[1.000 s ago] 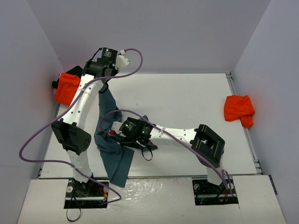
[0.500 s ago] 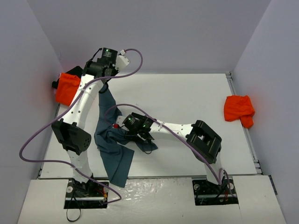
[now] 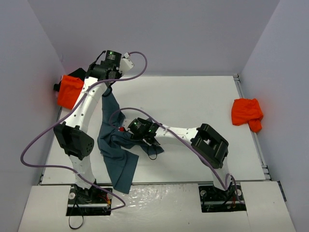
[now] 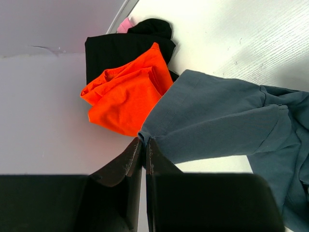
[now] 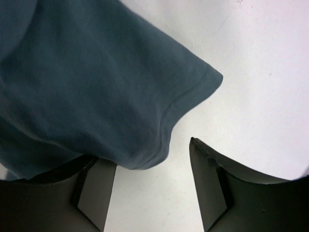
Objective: Fold and stack the t-shirts
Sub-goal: Flatten out the tshirt
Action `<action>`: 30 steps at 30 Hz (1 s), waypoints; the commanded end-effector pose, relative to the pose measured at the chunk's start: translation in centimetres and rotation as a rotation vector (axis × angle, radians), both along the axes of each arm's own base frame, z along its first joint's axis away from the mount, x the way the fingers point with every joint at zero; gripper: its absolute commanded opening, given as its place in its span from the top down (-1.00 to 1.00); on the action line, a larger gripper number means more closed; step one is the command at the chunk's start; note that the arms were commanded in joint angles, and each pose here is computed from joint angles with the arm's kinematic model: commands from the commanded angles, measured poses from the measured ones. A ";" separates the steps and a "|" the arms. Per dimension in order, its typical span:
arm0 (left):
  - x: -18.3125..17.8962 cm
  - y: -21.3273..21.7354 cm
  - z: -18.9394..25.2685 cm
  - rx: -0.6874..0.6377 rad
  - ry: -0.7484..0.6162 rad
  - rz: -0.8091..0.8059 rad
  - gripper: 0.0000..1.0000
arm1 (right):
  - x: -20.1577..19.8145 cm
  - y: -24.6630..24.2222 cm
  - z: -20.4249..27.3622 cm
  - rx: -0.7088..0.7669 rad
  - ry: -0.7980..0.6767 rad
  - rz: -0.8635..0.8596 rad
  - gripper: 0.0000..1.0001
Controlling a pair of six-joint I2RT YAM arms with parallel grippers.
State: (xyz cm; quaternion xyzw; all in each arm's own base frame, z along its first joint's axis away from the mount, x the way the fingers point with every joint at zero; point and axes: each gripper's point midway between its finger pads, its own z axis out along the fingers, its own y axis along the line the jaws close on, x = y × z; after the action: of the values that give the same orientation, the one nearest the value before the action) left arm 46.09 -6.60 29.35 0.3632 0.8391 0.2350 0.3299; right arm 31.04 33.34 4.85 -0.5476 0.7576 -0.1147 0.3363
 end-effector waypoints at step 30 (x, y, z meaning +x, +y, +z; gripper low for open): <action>0.0 0.7 2.6 -0.029 -0.091 0.035 1.00 | -0.8 0.1 3.0 0.011 -0.187 -0.014 0.80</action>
State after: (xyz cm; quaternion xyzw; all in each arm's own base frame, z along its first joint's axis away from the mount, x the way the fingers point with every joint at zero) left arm 46.00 -6.58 28.74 0.3644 0.8415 0.2339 0.3231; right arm 30.01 32.78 5.95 -0.5421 0.7322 -0.1655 0.3777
